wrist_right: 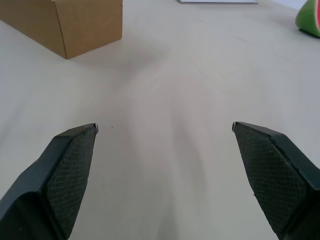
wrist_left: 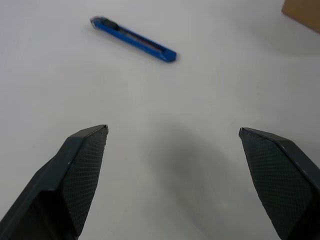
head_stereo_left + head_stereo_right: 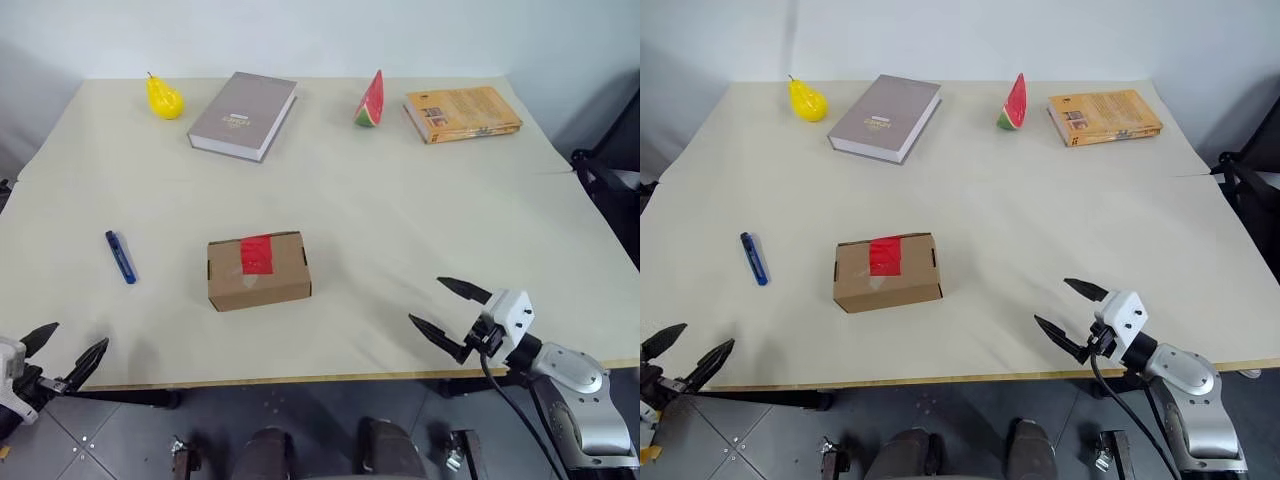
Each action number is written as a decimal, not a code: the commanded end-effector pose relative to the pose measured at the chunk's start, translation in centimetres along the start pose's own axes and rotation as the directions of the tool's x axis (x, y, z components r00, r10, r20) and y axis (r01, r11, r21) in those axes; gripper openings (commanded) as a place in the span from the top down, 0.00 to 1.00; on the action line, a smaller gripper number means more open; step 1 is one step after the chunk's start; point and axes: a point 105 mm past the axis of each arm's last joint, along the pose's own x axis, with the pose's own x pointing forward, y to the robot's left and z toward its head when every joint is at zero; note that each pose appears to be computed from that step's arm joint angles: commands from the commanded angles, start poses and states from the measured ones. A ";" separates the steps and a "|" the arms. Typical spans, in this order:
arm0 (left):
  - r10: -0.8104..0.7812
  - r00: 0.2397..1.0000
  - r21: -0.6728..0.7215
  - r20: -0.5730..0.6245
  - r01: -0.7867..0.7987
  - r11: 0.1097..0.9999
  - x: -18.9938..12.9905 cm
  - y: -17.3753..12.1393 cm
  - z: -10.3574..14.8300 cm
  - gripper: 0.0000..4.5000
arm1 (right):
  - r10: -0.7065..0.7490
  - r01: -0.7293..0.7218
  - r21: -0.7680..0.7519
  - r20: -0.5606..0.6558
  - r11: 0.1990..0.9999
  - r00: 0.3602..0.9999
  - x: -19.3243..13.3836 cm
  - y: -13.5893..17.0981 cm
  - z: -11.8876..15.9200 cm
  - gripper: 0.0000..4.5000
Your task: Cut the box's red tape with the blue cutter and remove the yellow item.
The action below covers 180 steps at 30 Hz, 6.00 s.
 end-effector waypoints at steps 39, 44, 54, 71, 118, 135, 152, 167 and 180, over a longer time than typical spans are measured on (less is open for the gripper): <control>-0.730 0.684 0.054 -0.004 0.729 0.683 14.0 -13.9 9.8 1.00 | 0.364 -0.364 0.016 -0.081 0.931 0.928 15.9 3.8 4.2 1.00; -0.793 0.606 -0.003 0.061 0.795 0.607 13.6 -19.6 10.2 1.00 | 0.184 -0.188 -0.020 -0.118 0.982 0.976 15.2 -2.2 4.4 1.00; -0.805 0.585 0.009 0.099 0.809 0.588 14.5 -21.0 11.5 1.00 | 0.105 -0.139 -0.129 -0.239 0.982 0.965 10.9 -7.7 3.6 1.00; -0.754 0.637 0.148 0.162 0.740 0.656 24.1 -23.4 14.8 1.00 | 0.629 -0.579 0.246 -0.338 0.777 0.701 4.6 5.6 1.3 1.00; -0.654 0.735 0.065 0.180 0.655 0.753 21.0 -23.5 12.7 1.00 | 0.363 -0.365 0.048 -0.284 0.930 0.887 7.0 -4.1 2.0 1.00; -0.771 0.636 0.134 0.031 0.762 0.634 19.2 -21.7 10.7 1.00 | 0.032 -0.048 -0.028 -0.412 0.998 0.910 1.3 -7.6 1.1 1.00; -0.792 0.599 0.050 0.118 0.793 0.607 19.1 -28.6 11.2 1.00 | 0.095 -0.117 -0.072 -0.259 0.990 0.961 8.0 -8.0 -0.1 1.00; -0.752 0.647 0.041 0.125 0.754 0.655 20.3 -28.1 10.9 1.00 | 0.088 -0.110 -0.059 -0.294 0.992 0.952 6.5 -7.4 -0.4 1.00; -0.570 0.806 0.044 0.164 0.571 0.820 14.3 -18.9 8.4 0.88 | 0.084 -0.087 -0.022 -0.134 0.996 0.987 0.0 -9.0 4.5 0.65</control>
